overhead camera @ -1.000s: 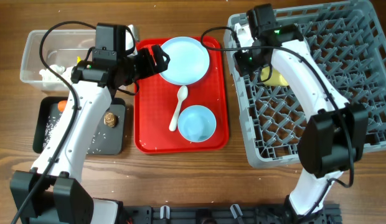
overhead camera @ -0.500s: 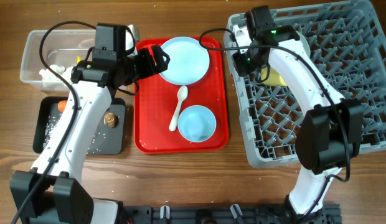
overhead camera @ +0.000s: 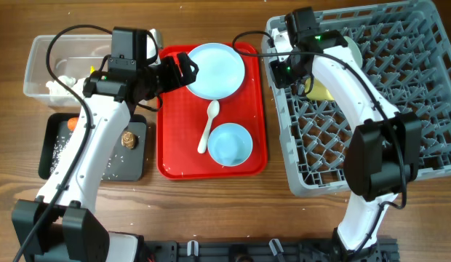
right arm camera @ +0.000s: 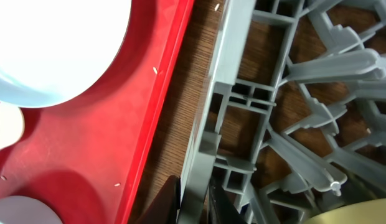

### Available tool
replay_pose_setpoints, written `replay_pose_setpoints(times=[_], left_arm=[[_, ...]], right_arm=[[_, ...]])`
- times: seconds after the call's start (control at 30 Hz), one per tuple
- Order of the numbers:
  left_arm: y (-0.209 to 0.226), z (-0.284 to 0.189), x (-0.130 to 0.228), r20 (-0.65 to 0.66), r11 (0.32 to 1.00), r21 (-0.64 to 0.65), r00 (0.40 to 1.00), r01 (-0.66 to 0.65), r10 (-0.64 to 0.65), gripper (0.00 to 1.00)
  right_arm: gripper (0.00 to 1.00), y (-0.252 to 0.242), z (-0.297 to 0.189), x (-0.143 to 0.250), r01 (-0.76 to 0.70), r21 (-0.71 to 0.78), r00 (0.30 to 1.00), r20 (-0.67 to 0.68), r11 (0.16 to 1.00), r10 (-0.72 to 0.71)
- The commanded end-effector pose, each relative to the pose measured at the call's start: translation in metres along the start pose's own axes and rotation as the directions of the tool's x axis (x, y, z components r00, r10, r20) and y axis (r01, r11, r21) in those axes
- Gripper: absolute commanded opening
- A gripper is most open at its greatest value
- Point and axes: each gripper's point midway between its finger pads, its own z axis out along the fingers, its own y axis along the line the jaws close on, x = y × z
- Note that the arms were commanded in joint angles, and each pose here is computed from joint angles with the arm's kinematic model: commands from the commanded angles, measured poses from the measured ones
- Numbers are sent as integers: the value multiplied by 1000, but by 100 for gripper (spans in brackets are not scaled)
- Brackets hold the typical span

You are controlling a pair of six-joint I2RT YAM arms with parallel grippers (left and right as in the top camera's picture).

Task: Sort waste into correct bins and load items into the dishwasher rack
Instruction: 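Move the right gripper left to the rack edge near the red tray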

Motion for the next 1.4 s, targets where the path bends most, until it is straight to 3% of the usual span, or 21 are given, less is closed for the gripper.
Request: replay_pose_setpoints(times=[0.0,0.63,0.7,0.97,1.0,1.07,1.1,1.37], left_arm=[[-6,-9,-11,36,1000,10,999,-14,14,100],[-6,-9,-11,36,1000,10,999,-14,14,100],[-6,-9,-10,36,1000,10,999,-14,13,100],[-6,-9,-11,36,1000,10,999,-14,14,100],[-6,-9,-10,36,1000,10,999,-14,13,100],[-6,-9,-11,36,1000,10,999,-14,14,100],[-6,-9,-10,36,1000,10,999,-14,13,100],[-6,-9,-10,36,1000,10,999,-14,13,100]], right_arm=[[9,3,7,-7,15,-19,1000,22,1000,-15],[9,0,4,-39,-3,-9,988,153,1000,4],[16,0,4,-38,-2,-9,989,149,1000,4],[23,0,-4,-42,7,-2,985,170,1000,-7],[26,0,-7,-44,9,-1,984,179,1000,-8],[46,1,-14,-47,11,1,980,198,1000,-11],[51,1,-18,-50,15,5,978,210,1000,-16],[53,12,-75,-64,5,-27,949,316,1000,4]])
